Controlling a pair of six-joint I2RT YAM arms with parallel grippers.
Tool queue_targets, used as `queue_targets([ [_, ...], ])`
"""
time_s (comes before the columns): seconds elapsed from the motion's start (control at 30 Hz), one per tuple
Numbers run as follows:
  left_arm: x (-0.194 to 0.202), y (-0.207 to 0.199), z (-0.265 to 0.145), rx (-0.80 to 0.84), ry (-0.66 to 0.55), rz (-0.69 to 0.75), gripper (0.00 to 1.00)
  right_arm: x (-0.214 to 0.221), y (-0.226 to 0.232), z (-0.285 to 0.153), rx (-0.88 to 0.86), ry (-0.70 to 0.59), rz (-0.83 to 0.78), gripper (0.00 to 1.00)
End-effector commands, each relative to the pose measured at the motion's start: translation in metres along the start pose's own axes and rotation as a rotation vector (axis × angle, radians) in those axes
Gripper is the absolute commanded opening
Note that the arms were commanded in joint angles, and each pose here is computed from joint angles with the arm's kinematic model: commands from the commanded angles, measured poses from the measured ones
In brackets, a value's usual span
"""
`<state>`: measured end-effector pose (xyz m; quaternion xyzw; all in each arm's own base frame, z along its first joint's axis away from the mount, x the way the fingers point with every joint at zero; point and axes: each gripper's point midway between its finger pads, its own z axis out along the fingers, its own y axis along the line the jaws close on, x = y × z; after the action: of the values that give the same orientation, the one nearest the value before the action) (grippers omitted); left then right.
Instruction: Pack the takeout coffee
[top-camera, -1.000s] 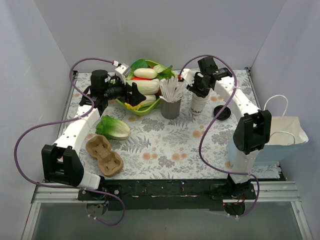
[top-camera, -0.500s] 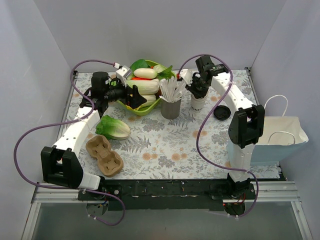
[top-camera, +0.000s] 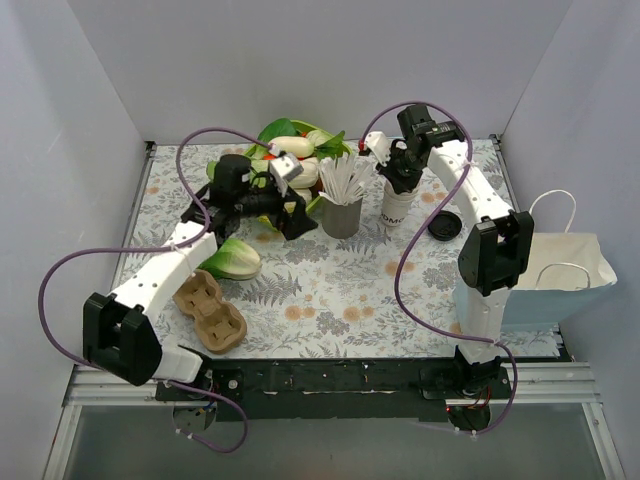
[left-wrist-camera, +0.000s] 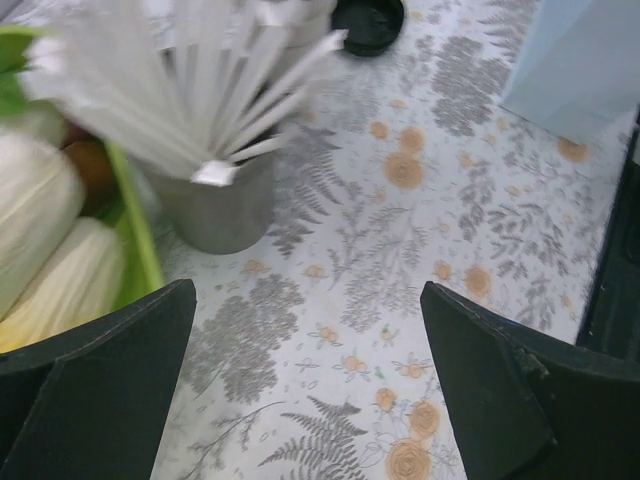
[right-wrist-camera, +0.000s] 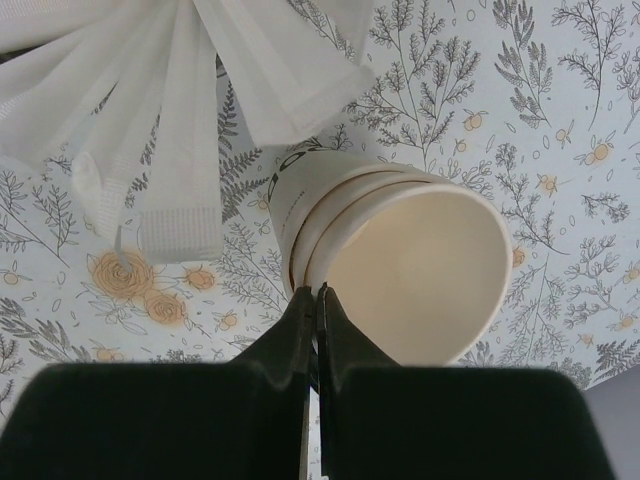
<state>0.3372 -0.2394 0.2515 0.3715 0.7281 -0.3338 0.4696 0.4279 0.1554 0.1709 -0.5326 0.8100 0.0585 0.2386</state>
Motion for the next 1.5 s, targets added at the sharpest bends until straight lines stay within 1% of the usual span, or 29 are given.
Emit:
queue_targets([
  [0.0,-0.004,-0.058,0.006,0.108,-0.008,0.317,0.97,-0.007,-0.004,-0.026,0.043,-0.016,0.002,0.01],
  [0.03,0.0,-0.078,0.012,0.133,-0.012,0.395,0.97,-0.006,-0.004,-0.026,0.041,-0.01,0.005,0.01],
  [0.07,0.004,-0.085,0.016,0.139,-0.015,0.458,0.98,-0.004,-0.004,-0.027,0.038,-0.005,0.007,0.01],
  [0.1,0.004,-0.088,0.021,0.142,-0.029,0.577,0.98,-0.004,-0.003,-0.026,0.037,-0.002,0.011,0.01],
  [0.13,0.007,-0.097,0.031,0.139,-0.049,0.645,0.98,-0.006,-0.005,-0.027,0.045,-0.006,0.017,0.01],
  [0.2,0.002,-0.104,0.041,0.144,-0.096,0.77,0.98,-0.008,-0.009,-0.028,0.066,-0.009,0.066,0.01],
  [0.23,-0.009,-0.111,0.048,0.147,-0.156,0.858,0.98,-0.015,-0.013,-0.033,0.084,-0.027,0.078,0.01],
  [0.3,-0.007,-0.115,0.065,0.158,-0.183,0.918,0.98,-0.02,-0.015,-0.036,0.099,-0.038,0.152,0.01],
  [0.33,-0.012,-0.121,0.074,0.164,-0.212,0.979,0.98,-0.021,-0.016,-0.038,0.108,-0.041,0.174,0.01],
  [0.37,-0.016,-0.124,0.081,0.172,-0.227,1.001,0.98,-0.024,-0.019,-0.043,0.124,-0.049,0.201,0.01],
  [0.4,-0.004,-0.125,0.096,0.194,-0.204,1.011,0.98,-0.022,-0.017,-0.044,0.128,-0.031,0.217,0.01],
  [0.47,-0.009,-0.136,0.111,0.198,-0.249,1.075,0.98,-0.018,-0.013,-0.044,0.132,-0.01,0.247,0.01],
  [0.5,0.004,-0.134,0.128,0.188,-0.219,1.086,0.98,-0.014,-0.011,-0.042,0.14,0.006,0.25,0.01],
  [0.53,-0.001,-0.145,0.136,0.184,-0.26,1.116,0.98,-0.012,-0.01,-0.042,0.142,0.011,0.258,0.01],
  [0.57,0.002,-0.146,0.144,0.182,-0.263,1.128,0.98,-0.01,-0.008,-0.045,0.145,0.015,0.263,0.01],
  [0.6,-0.003,-0.147,0.15,0.166,-0.274,1.132,0.98,-0.005,-0.005,-0.042,0.14,0.031,0.272,0.01],
  [0.63,0.002,-0.151,0.163,0.166,-0.281,1.127,0.98,-0.003,-0.004,-0.042,0.14,0.036,0.276,0.01],
  [0.7,-0.003,-0.15,0.172,0.133,-0.293,1.114,0.98,0.003,0.0,-0.045,0.142,0.05,0.293,0.01],
  [0.83,0.002,-0.15,0.19,0.097,-0.312,1.124,0.98,0.009,0.008,-0.048,0.144,0.062,0.321,0.01],
  [0.9,0.004,-0.151,0.194,0.082,-0.317,1.135,0.98,0.009,0.011,-0.05,0.145,0.06,0.337,0.01],
  [0.93,-0.001,-0.152,0.194,0.056,-0.337,1.141,0.98,0.013,0.014,-0.046,0.136,0.073,0.345,0.01],
  [1.03,0.002,-0.153,0.203,0.025,-0.335,1.15,0.98,0.017,0.022,-0.045,0.122,0.085,0.362,0.01],
  [1.2,0.006,-0.151,0.215,-0.009,-0.318,1.167,0.98,0.018,0.033,-0.047,0.109,0.084,0.357,0.01],
  [1.37,0.002,-0.148,0.223,-0.048,-0.324,1.175,0.98,0.014,0.039,-0.044,0.1,0.077,0.349,0.01],
  [1.4,-0.005,-0.145,0.224,-0.074,-0.33,1.173,0.98,0.013,0.039,-0.043,0.099,0.079,0.347,0.01],
  [1.47,-0.001,-0.141,0.23,-0.095,-0.317,1.173,0.98,0.011,0.043,-0.042,0.092,0.08,0.339,0.01],
])
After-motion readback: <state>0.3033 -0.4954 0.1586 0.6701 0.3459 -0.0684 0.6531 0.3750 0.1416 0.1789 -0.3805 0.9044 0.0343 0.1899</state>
